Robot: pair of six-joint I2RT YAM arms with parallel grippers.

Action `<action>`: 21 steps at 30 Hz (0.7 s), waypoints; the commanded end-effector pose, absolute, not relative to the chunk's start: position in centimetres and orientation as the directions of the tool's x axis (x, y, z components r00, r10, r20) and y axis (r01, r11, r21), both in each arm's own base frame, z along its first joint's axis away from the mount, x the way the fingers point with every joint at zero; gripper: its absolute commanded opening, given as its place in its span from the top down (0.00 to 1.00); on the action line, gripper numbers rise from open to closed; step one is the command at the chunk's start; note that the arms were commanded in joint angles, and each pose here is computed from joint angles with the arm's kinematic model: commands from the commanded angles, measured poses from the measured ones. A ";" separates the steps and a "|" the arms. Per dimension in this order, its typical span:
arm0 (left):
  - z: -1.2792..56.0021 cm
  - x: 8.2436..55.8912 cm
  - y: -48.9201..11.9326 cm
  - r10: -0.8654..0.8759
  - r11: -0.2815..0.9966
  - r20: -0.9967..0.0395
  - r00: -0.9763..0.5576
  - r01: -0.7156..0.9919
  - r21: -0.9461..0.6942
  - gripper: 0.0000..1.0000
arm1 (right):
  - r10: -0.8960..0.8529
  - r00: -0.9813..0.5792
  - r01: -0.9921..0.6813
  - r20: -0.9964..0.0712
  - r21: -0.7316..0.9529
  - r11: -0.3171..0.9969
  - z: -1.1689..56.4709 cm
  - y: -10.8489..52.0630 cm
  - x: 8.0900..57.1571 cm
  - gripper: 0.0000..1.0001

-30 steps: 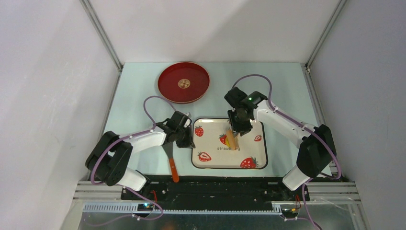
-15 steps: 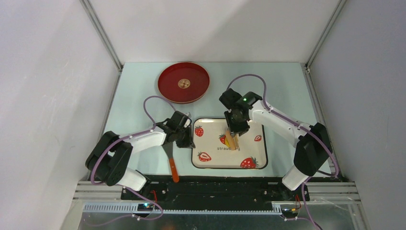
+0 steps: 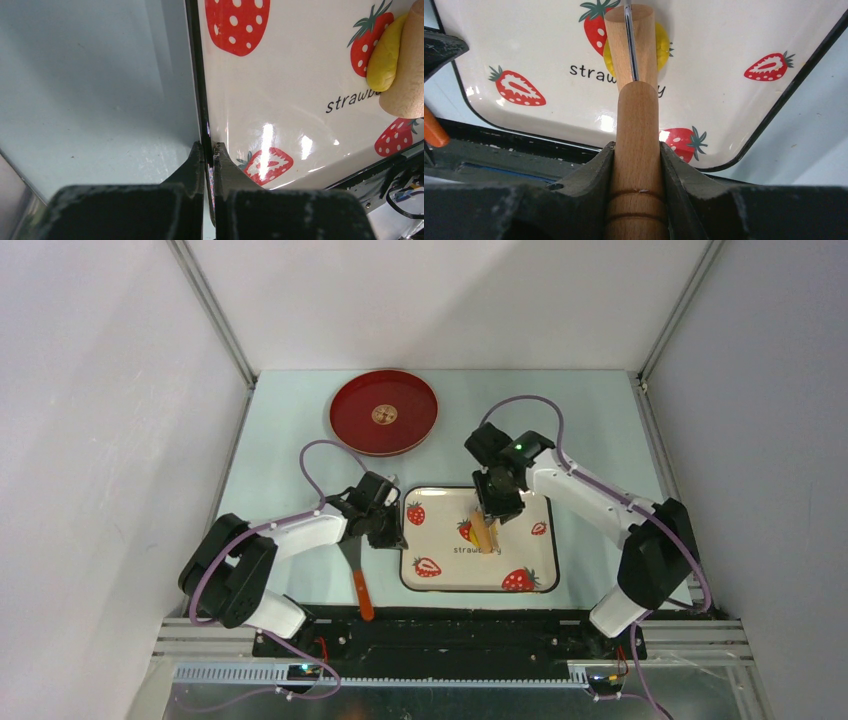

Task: Roll out the dumpling wrappers from the dough

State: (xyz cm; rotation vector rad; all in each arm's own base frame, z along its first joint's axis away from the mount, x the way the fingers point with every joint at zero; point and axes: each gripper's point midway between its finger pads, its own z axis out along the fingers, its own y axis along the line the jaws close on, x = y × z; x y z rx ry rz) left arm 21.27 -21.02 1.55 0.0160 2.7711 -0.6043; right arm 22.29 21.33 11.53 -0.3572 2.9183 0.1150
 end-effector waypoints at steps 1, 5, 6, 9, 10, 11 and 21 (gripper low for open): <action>-1.5 18.9 -17.4 0.006 0.970 -0.223 -0.975 0.060 -0.237 1.00 | -0.191 -0.973 -0.211 -0.131 0.158 0.965 8.5 22.2 21.7 1.00; -1.5 18.9 -17.4 0.005 0.970 -0.223 -0.975 0.060 -0.237 1.00 | -0.159 -0.973 -0.193 -0.167 0.217 0.957 10.7 21.6 22.1 1.00; -1.5 18.9 -17.4 0.006 0.970 -0.221 -0.975 0.060 -0.236 1.00 | -0.148 -0.974 -0.186 -0.172 0.229 0.956 11.0 21.4 22.2 1.00; -1.6 18.9 -17.3 0.005 0.970 -0.221 -0.975 0.059 -0.236 1.00 | -0.141 -0.975 -0.181 -0.173 0.242 0.953 11.5 21.0 22.2 1.00; -1.6 18.8 -17.3 0.006 0.970 -0.220 -0.976 0.059 -0.234 1.00 | -0.138 -0.975 -0.180 -0.176 0.252 0.951 11.8 21.0 22.3 1.00; -1.6 18.8 -17.3 0.006 0.970 -0.219 -0.976 0.059 -0.236 1.00 | -0.140 -0.974 -0.184 -0.177 0.261 0.948 11.9 21.0 22.3 1.00; -1.6 18.8 -17.4 0.007 0.970 -0.219 -0.976 0.060 -0.236 1.00 | -0.116 -0.972 -0.170 -0.204 0.273 0.947 13.5 19.7 22.4 1.00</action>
